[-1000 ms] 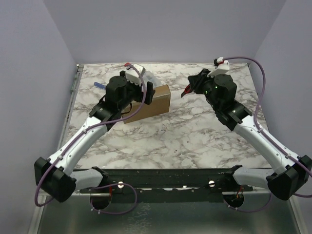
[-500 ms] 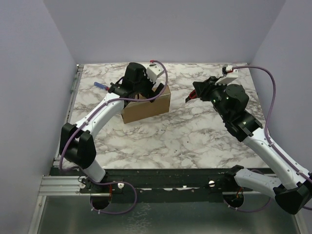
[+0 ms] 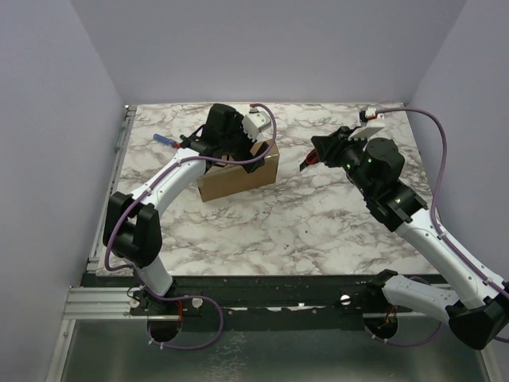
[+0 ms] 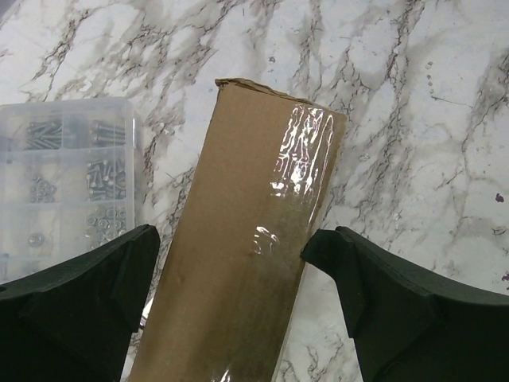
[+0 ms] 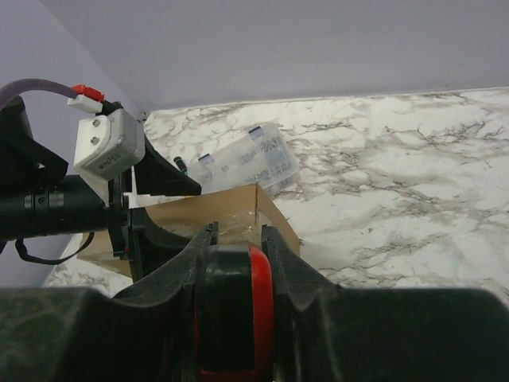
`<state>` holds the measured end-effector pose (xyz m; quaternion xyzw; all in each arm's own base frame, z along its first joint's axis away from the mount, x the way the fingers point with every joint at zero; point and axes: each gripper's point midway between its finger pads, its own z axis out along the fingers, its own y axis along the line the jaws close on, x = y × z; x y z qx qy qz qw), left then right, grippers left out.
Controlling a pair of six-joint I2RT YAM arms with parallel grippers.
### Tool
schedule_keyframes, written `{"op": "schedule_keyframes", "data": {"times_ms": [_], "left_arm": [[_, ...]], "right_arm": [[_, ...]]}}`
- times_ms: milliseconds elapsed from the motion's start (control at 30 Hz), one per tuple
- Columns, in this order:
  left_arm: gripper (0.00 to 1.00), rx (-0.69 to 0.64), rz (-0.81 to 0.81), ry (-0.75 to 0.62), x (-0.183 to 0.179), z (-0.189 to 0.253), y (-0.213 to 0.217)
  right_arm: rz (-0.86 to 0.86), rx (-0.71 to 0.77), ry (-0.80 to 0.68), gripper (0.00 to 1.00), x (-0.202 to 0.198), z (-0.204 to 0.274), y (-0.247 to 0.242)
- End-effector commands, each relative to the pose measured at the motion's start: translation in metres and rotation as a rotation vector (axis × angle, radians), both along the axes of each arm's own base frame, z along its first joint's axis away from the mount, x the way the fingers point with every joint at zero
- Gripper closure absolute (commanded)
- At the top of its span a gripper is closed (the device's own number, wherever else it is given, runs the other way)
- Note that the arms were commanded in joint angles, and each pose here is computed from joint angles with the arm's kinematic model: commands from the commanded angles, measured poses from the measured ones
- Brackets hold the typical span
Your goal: Unpack the express box
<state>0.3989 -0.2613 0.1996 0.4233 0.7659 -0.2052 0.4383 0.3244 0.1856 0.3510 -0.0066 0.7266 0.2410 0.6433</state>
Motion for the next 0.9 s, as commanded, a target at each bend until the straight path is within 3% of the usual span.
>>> {"op": "schedule_keyframes", "data": {"times_ms": [0, 133, 300, 500, 867], "left_arm": [[0.08, 0.025, -0.023, 0.073, -0.012, -0.022, -0.004], [0.18, 0.067, -0.031, 0.085, -0.028, -0.036, -0.011], [0.31, 0.173, 0.002, 0.007, -0.053, -0.041, -0.023], [0.34, 0.113, 0.076, 0.035, -0.076, -0.027, -0.022], [0.33, 0.045, -0.03, 0.083, -0.112, -0.041, -0.022]], "right_arm": [[0.028, 0.013, 0.002, 1.0, -0.004, 0.001, 0.003], [0.005, -0.017, 0.0, 0.99, 0.0, -0.002, 0.0], [0.041, -0.084, -0.042, 0.99, 0.001, 0.0, 0.003], [0.072, -0.096, -0.075, 0.99, 0.005, 0.004, 0.011], [0.081, -0.105, -0.089, 0.99, 0.031, -0.01, 0.033]]}}
